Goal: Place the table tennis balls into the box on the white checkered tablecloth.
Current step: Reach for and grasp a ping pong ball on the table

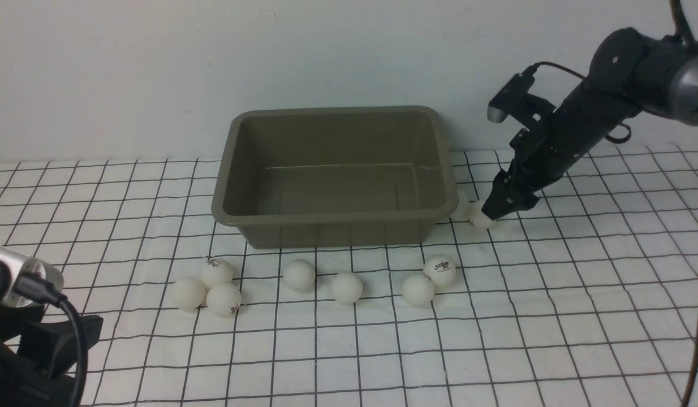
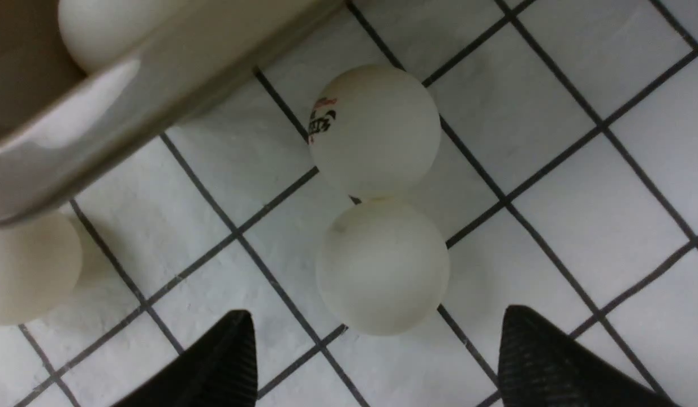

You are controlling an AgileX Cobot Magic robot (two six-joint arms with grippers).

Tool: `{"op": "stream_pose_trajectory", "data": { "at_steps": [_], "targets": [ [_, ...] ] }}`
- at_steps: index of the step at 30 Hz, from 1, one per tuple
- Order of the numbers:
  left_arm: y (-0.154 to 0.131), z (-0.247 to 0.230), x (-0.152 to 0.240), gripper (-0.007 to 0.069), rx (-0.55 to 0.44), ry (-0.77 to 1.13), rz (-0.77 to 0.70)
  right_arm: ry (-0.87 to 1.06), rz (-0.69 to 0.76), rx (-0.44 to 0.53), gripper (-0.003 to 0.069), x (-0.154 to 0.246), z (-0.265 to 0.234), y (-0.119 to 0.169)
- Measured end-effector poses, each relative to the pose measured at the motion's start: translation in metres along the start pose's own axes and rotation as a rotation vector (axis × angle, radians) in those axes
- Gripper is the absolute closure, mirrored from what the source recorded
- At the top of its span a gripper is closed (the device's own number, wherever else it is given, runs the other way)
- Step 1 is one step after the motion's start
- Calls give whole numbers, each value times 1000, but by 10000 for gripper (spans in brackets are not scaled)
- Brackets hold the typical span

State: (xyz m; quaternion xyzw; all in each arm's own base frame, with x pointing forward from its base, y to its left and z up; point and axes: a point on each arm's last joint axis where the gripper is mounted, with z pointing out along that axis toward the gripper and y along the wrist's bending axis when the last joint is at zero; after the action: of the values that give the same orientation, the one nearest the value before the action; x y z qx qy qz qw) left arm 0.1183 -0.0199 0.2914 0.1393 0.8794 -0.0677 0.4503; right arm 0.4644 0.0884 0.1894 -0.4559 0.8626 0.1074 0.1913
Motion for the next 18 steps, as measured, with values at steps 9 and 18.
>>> {"op": "stream_pose_trajectory", "data": {
  "at_steps": [9,18],
  "targets": [
    [0,0,0,220,0,0,0,1,17,-1,143,4,17,-4],
    [0,0,0,220,0,0,0,-5,15,-19,145,-1,32,3]
  ]
}}
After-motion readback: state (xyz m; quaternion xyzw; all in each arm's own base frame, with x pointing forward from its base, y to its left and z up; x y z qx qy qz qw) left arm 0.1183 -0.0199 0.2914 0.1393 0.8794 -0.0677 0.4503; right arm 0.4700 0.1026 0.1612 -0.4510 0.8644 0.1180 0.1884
